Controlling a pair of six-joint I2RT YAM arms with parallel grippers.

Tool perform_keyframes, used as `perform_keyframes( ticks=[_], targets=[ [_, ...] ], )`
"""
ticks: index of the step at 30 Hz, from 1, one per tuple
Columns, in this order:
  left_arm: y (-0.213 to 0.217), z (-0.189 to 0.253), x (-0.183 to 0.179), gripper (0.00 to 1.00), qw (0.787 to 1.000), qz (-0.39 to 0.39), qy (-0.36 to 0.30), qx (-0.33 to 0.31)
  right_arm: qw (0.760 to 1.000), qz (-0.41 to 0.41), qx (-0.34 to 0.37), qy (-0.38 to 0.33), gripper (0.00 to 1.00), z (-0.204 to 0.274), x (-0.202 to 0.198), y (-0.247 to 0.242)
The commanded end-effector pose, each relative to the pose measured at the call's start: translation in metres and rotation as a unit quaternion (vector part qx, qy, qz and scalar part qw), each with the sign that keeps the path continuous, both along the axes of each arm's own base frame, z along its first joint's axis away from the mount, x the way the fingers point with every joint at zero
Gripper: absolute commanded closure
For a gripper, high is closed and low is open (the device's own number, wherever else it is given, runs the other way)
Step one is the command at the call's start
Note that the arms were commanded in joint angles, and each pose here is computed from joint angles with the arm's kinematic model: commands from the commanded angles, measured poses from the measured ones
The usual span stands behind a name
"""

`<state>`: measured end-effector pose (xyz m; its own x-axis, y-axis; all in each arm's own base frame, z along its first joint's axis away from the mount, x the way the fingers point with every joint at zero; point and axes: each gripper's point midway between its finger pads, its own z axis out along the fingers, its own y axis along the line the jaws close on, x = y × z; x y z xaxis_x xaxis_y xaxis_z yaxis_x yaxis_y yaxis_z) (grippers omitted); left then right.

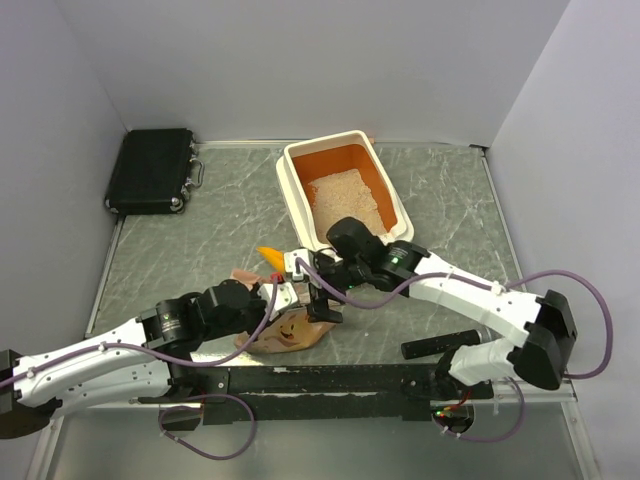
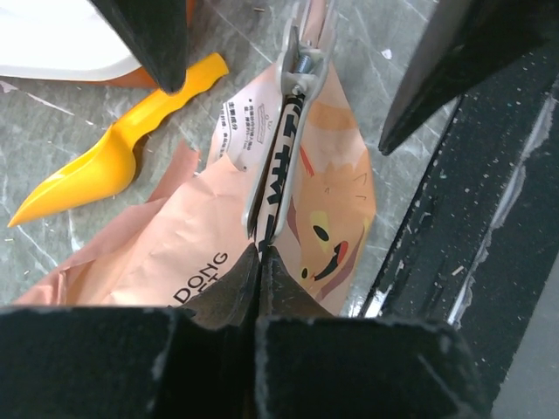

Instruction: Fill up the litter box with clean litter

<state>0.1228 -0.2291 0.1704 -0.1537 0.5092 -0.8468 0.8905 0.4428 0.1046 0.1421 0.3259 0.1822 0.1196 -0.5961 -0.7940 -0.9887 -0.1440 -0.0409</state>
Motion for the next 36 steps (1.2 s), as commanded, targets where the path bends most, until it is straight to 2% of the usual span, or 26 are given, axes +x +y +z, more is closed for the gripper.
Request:
perform_keyframes(
  ticks=[1, 3, 8, 10, 13, 16, 17, 18, 21, 24, 30, 33, 36],
  targets=[
    [-0.022, 0.048, 0.013, 0.92, 0.996, 0.011, -0.039, -0.082, 0.992, -0.093, 0.073, -0.051, 0.00, 0.050, 0.021, 0.000],
    [-0.022, 0.051, 0.015, 0.82, 0.996, 0.021, -0.036, -0.084, 0.984, -0.156, 0.084, -0.032, 0.00, 0.063, 0.030, -0.009],
    [-0.016, 0.052, 0.019, 0.71, 0.996, 0.040, -0.035, -0.070, 0.970, -0.238, 0.052, 0.006, 0.00, 0.079, 0.039, -0.033],
    [-0.014, 0.061, 0.020, 0.66, 0.996, 0.045, -0.036, -0.071, 0.960, -0.274, 0.062, 0.010, 0.00, 0.087, 0.043, -0.039],
    [-0.008, 0.075, 0.020, 0.58, 0.995, 0.063, -0.026, -0.074, 0.939, -0.338, 0.069, 0.003, 0.00, 0.096, 0.053, -0.054],
    [-0.001, 0.093, 0.020, 0.43, 0.993, 0.079, -0.025, -0.082, 0.900, -0.425, 0.093, -0.008, 0.00, 0.107, 0.070, -0.073],
    [0.001, 0.101, 0.021, 0.35, 0.992, 0.085, -0.028, -0.092, 0.880, -0.463, 0.104, -0.016, 0.00, 0.113, 0.078, -0.083],
    [-0.001, 0.110, 0.023, 0.01, 0.990, 0.089, -0.032, -0.109, 0.863, -0.492, 0.117, -0.010, 0.00, 0.116, 0.083, -0.088],
    [0.000, 0.133, 0.032, 0.01, 0.979, 0.123, -0.044, -0.158, 0.827, -0.542, 0.146, -0.022, 0.00, 0.126, 0.092, -0.104],
    [0.008, 0.146, 0.047, 0.03, 0.964, 0.182, -0.052, -0.185, 0.807, -0.568, 0.161, -0.023, 0.00, 0.137, 0.095, -0.114],
    [0.018, 0.170, 0.072, 0.03, 0.937, 0.272, -0.072, -0.209, 0.791, -0.585, 0.179, -0.022, 0.00, 0.147, 0.094, -0.123],
    [0.012, 0.186, 0.076, 0.03, 0.926, 0.288, -0.060, -0.236, 0.784, -0.583, 0.211, -0.028, 0.00, 0.151, 0.096, -0.123],
    [0.006, 0.198, 0.080, 0.03, 0.921, 0.294, -0.055, -0.247, 0.767, -0.595, 0.237, -0.034, 0.00, 0.157, 0.099, -0.128]
  ],
)
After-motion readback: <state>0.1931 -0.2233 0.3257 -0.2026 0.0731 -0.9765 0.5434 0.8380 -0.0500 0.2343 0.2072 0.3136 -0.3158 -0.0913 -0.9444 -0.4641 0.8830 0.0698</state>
